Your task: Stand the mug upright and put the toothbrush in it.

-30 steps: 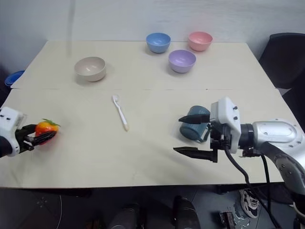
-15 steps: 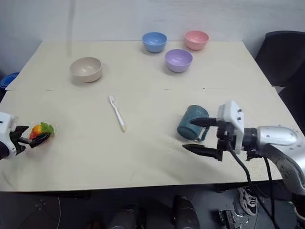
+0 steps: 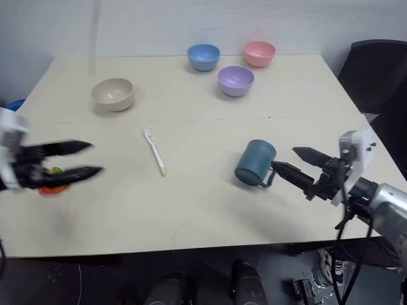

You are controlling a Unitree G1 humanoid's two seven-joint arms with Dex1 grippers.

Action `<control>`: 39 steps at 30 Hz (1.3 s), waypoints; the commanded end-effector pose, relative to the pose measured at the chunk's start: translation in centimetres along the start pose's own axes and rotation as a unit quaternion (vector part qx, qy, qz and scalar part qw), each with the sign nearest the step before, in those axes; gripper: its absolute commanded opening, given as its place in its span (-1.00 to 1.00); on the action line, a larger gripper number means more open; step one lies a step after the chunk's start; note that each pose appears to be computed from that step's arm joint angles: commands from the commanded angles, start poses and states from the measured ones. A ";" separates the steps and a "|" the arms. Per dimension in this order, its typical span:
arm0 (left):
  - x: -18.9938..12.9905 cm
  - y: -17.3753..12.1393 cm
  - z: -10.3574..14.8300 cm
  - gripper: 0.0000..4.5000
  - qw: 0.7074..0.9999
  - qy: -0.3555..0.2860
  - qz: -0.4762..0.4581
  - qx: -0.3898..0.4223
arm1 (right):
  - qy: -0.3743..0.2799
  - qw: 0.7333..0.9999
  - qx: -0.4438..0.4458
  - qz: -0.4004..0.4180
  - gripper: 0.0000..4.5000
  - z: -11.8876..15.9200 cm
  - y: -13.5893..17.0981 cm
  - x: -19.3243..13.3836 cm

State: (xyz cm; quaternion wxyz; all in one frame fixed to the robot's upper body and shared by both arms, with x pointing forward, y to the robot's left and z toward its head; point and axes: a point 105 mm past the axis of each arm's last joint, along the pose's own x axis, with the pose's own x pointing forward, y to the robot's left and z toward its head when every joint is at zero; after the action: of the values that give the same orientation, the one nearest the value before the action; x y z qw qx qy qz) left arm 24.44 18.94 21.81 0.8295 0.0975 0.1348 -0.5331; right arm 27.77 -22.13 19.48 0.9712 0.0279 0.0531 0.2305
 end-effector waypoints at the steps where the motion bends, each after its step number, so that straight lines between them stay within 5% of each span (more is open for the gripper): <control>1: 2.7 -2.7 0.8 1.00 0.990 0.038 -0.112 0.080 | 0.030 0.985 0.054 -0.158 1.00 -3.5 -3.1 1.2; 11: 4.9 -1.6 0.8 1.00 0.981 0.041 -0.152 0.113 | 0.019 0.963 0.174 -0.207 1.00 -5.6 -2.5 4.2; 24: 6.4 -1.8 1.8 1.00 0.978 0.016 -0.155 0.142 | 0.131 0.980 0.081 -0.129 1.00 -7.7 0.3 6.6; 28: 6.6 -1.7 2.0 1.00 0.977 0.016 -0.149 0.150 | 0.146 0.980 0.052 -0.123 0.63 -8.1 0.5 7.6; 32: 6.7 -1.2 2.0 1.00 0.977 0.022 -0.139 0.161 | 0.163 0.982 0.048 -0.087 0.04 -8.2 1.3 8.5; 36: 6.7 -0.8 2.3 1.00 0.977 0.020 -0.135 0.163 | 0.158 0.982 0.040 -0.095 -0.25 -7.5 0.6 8.6; 39: 6.7 -0.6 2.1 1.00 0.977 0.024 -0.133 0.164 | 0.172 0.981 0.014 -0.083 -0.72 -7.5 0.5 8.5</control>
State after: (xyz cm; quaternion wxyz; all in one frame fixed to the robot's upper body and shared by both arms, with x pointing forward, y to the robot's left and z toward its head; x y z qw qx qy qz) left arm 26.77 12.35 21.35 0.7234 0.2160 0.0853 -0.6502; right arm 34.49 -17.72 11.84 0.9682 0.0174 0.2085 0.1370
